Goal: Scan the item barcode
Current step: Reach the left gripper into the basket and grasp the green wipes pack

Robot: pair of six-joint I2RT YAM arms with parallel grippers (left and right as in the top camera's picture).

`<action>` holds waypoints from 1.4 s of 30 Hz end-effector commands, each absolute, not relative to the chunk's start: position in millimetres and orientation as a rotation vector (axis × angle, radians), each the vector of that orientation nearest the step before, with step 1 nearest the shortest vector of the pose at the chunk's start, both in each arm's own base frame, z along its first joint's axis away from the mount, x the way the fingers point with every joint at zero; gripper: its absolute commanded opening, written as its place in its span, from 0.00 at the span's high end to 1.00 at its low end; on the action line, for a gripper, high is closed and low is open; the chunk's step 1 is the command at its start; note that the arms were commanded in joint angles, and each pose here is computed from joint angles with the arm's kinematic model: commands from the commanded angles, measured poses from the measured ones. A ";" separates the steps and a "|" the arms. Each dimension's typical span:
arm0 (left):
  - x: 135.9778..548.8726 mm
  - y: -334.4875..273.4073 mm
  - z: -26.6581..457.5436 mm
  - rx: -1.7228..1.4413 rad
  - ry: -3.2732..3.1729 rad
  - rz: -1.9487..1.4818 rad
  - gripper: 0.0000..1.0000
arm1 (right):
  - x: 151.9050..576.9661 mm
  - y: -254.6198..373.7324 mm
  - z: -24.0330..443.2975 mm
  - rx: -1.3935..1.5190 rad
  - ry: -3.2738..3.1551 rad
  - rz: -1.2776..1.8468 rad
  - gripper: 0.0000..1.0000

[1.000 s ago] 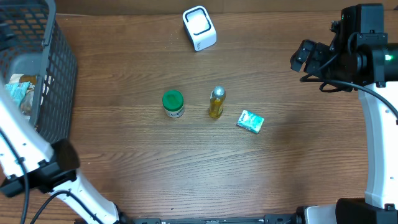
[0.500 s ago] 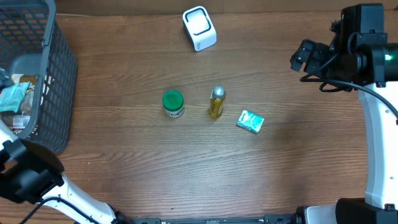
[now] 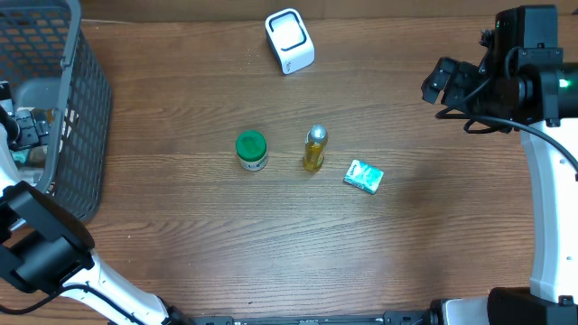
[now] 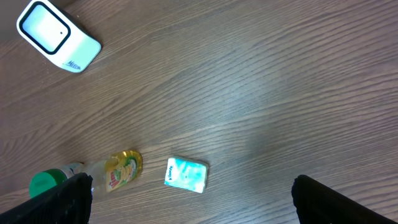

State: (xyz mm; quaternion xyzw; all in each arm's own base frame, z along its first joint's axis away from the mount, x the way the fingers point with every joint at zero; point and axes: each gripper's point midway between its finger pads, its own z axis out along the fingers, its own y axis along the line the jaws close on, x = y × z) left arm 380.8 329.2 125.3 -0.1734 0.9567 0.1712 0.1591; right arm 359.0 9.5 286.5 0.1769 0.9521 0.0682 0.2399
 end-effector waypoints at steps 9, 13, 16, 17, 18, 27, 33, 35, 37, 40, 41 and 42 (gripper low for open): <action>394.5 316.4 59.9 -0.274 2.847 0.344 0.00 | 358.7 9.1 289.3 0.494 2.593 0.193 0.00; 390.1 314.7 38.4 -0.279 2.896 0.315 0.00 | 358.8 9.1 289.3 0.494 2.593 0.193 0.00; 384.1 310.4 26.5 -0.286 2.938 0.286 0.07 | 359.2 9.1 289.5 0.493 2.591 0.194 0.00; 381.8 308.8 22.0 -0.286 2.954 0.275 0.20 | 359.5 9.1 289.7 0.493 2.590 0.194 0.00; 379.7 307.4 19.9 -0.287 2.965 0.266 0.39 | 359.7 9.2 289.8 0.493 2.589 0.195 0.00; 376.3 304.0 16.6 -0.297 2.984 0.247 0.57 | 359.8 9.1 289.9 0.493 2.589 0.194 0.00; 380.1 306.5 21.0 -0.299 2.967 0.261 0.17 | 361.0 9.1 290.6 0.491 2.583 0.195 0.00; 384.9 309.9 31.0 -0.334 2.936 0.277 0.08 | 361.6 9.1 290.9 0.491 2.580 0.196 0.00; 391.1 314.2 46.4 -0.367 2.901 0.294 0.05 | 362.2 9.1 291.3 0.490 2.577 0.197 0.00; 399.7 318.0 71.7 -0.380 2.860 0.316 0.02 | 362.9 9.1 291.7 0.489 2.574 0.197 0.00; 401.0 318.3 77.4 -0.377 2.855 0.322 0.00 | 363.2 9.1 291.8 0.489 2.573 0.198 0.00; 401.9 320.4 83.1 -0.378 2.849 0.339 0.00 | 363.2 9.2 291.9 0.489 2.573 0.198 0.00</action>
